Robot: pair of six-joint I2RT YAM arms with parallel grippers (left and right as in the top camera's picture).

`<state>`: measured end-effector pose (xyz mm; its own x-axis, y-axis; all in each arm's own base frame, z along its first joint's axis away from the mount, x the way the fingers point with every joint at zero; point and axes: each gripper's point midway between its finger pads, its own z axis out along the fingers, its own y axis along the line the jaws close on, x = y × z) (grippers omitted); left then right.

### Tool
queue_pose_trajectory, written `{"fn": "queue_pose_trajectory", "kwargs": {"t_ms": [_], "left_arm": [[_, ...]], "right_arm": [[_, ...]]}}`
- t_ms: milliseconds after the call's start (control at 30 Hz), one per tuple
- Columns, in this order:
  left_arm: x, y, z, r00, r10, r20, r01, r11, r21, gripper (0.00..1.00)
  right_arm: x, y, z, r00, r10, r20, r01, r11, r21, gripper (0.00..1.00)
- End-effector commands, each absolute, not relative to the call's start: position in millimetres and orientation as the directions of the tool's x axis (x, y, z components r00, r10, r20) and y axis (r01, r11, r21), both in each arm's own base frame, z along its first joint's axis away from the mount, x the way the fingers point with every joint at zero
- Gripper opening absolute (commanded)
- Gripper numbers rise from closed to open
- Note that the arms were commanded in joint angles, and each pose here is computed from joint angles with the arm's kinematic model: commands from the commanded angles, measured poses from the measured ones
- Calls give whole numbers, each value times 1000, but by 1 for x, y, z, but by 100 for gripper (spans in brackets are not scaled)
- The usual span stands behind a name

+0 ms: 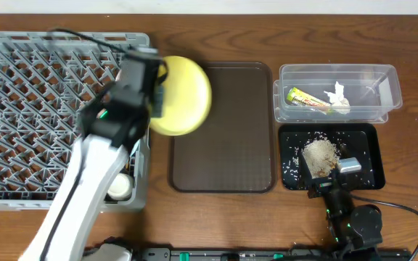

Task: Sort waste into correct bins and load items into the dishwasher
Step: 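Grasp the yellow plate edge with left gripper and lift, then insert the yellow plate upright between the rack tines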

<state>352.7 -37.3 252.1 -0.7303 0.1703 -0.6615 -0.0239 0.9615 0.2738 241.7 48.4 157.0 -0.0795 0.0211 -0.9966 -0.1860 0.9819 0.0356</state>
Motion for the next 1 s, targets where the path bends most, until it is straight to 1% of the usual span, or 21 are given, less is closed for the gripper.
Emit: {"fn": "queue_pose_trajectory", "kwargs": {"t_ms": [0, 67, 133, 200, 267, 333, 433, 533, 633, 733, 900, 967], "left_arm": [[338, 25, 290, -754, 384, -533, -97, 737, 669, 6], [338, 36, 298, -770, 471, -431, -35, 644, 765, 6], [340, 48, 305, -785, 518, -340, 6, 555, 832, 6], [340, 61, 314, -805, 510, -304, -14, 496, 868, 6], [337, 78, 323, -832, 467, -299, -66, 452, 890, 6], [333, 92, 323, -852, 423, -308, -98, 449, 888, 6], [326, 115, 313, -872, 321, -369, -191, 472, 861, 6], [334, 127, 300, -877, 284, -387, -224, 470, 853, 6], [346, 125, 285, -886, 290, -363, -190, 486, 853, 6], [357, 124, 263, -906, 293, -305, -133, 487, 863, 6], [374, 123, 236, -923, 296, -246, -80, 479, 874, 6], [379, 125, 233, -928, 296, -227, -72, 454, 888, 6]], "right_arm": [[242, 45, 157, -79, 25, -997, -172, 984, 38, 99], [242, 45, 157, -79, 24, -997, -172, 984, 38, 99], [242, 45, 157, -79, 25, -997, -172, 984, 38, 99], [242, 45, 157, -79, 24, -997, -172, 984, 38, 99], [242, 45, 157, -79, 25, -997, -172, 984, 38, 99], [242, 45, 157, -79, 25, -997, -172, 984, 38, 99], [242, 45, 157, -79, 25, -997, -172, 984, 38, 99], [242, 45, 157, -79, 25, -997, -172, 984, 38, 100], [242, 45, 157, -79, 25, -997, -172, 984, 38, 99], [242, 45, 157, -79, 25, -997, -172, 984, 38, 99], [242, 45, 157, -79, 25, -997, -172, 984, 38, 99], [242, 45, 157, -79, 25, -997, -172, 984, 38, 99]]}}
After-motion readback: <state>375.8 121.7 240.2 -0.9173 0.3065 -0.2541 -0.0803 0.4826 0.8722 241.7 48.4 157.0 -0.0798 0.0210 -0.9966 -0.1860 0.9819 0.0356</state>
